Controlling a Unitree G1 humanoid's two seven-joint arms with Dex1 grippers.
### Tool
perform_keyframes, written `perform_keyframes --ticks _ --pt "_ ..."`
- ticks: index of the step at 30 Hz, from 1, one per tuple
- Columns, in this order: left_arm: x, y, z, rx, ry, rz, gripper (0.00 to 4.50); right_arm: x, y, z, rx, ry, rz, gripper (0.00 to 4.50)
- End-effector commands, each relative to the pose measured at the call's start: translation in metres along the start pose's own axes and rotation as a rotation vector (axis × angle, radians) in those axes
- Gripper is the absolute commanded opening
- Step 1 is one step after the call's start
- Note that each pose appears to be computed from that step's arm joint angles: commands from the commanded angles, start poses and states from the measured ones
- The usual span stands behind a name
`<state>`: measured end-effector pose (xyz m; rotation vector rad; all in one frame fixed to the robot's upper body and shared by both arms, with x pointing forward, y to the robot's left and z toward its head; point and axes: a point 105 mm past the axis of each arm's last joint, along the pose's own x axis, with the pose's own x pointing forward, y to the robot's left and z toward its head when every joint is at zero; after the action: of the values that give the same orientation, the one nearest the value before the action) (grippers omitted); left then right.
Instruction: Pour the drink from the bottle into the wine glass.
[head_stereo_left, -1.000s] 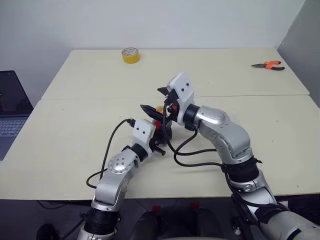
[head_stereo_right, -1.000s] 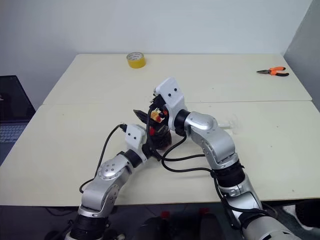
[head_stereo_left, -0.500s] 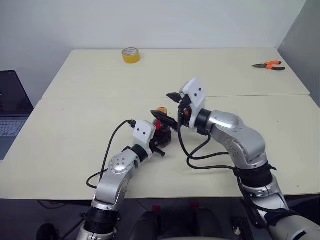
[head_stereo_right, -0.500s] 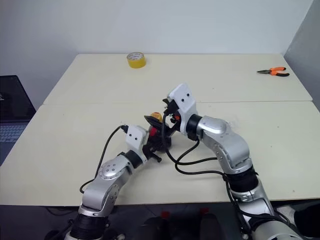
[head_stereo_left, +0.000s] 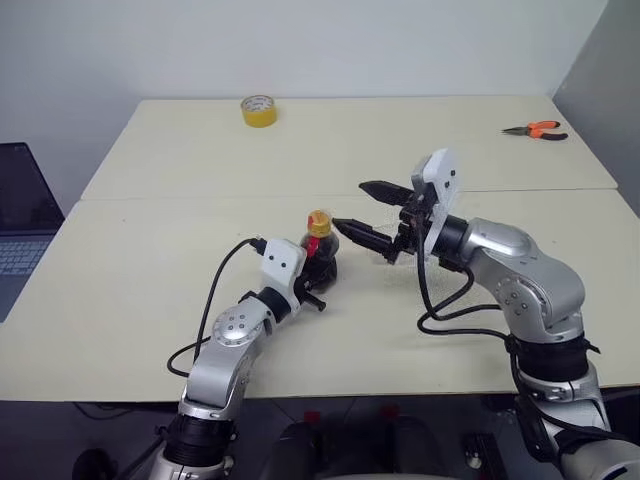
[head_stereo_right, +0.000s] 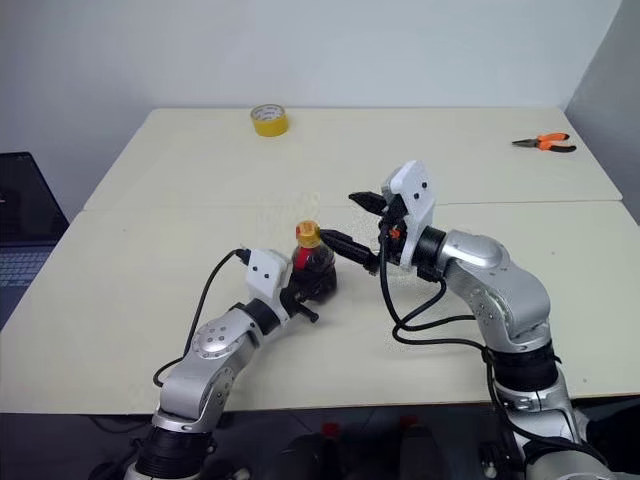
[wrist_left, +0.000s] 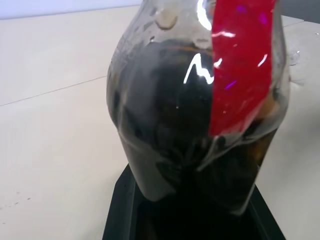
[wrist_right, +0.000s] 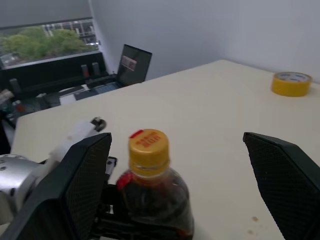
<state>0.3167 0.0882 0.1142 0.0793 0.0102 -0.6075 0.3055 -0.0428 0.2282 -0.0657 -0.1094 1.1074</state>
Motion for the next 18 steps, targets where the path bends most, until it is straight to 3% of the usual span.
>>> perform_keyframes --ticks 1,7,18 --pt "-0.001 -0.001 0.021 0.039 -0.082 -0.010 0.64 0.004 0.016 0.015 -0.048 -0.047 0.077 4.50" --pt "-0.001 -0.002 0.021 0.041 -0.081 -0.012 0.64 0.035 0.003 0.015 -0.068 -0.032 -0.049 4.50" --pt "-0.002 -0.002 0.019 0.036 -0.075 -0.004 0.64 0.061 0.013 0.015 -0.053 -0.039 -0.037 4.50"
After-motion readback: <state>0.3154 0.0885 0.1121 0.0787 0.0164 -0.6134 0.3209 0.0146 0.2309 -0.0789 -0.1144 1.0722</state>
